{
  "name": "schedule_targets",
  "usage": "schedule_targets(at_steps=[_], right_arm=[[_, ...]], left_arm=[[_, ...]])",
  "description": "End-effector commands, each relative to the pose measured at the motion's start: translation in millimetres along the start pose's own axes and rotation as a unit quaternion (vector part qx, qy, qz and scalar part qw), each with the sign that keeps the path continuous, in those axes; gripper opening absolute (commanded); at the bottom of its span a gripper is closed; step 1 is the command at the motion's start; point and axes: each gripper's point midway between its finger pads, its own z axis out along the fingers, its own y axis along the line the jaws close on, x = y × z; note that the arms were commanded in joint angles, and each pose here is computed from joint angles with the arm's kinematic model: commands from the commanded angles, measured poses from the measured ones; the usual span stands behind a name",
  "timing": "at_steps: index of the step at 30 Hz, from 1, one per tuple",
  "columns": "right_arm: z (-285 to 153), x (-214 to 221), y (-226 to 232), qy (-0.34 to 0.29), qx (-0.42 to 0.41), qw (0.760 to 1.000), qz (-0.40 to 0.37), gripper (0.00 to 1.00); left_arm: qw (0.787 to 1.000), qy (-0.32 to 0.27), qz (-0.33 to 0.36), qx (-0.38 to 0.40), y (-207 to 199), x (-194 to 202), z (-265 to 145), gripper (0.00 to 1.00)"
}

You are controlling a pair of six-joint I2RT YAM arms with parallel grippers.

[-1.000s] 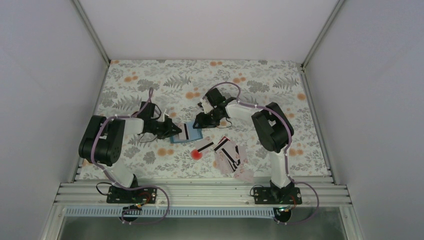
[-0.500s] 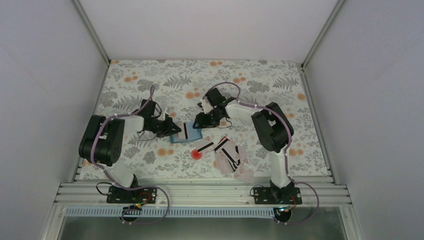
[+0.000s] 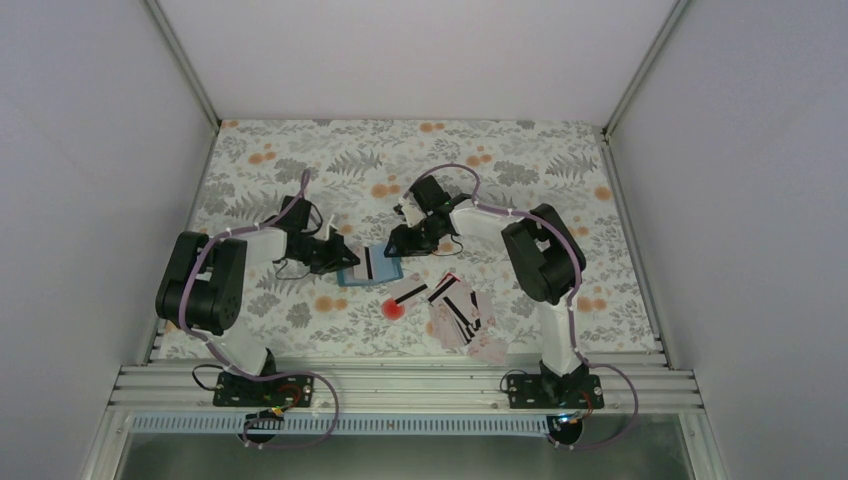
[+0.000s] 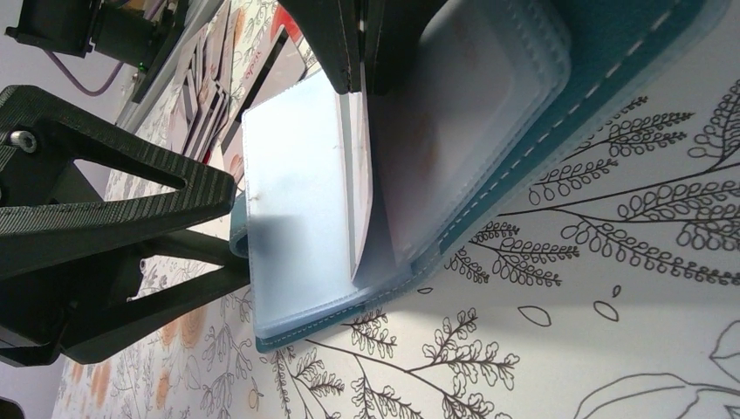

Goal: Put the credit cards into the card holder

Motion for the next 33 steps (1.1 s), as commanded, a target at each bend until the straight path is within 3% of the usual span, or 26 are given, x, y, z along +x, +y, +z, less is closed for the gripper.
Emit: schedule_targets(at_steps=[1,17,33], right_arm=[[21.6,24.0,-25.1,0.043,0.033,0.998,0.018,0.49],[23.5,26.4,-28.2,0.046,0.036,0.998,0.019,0.49],[24.3,28.0,-29.2,0.047,0.036,0.998,0.025,0.49]], left_arm=[[1.0,0.002,0.0,-0.02,6.6,1.5,-2.2,0.02],[1.0,0.008,0.009,-0.027,-3.0,-9.5,-12.8,0.02],[0.999,0.029,-0.02,-0.021,9.2,13.7,-5.6,0.02]])
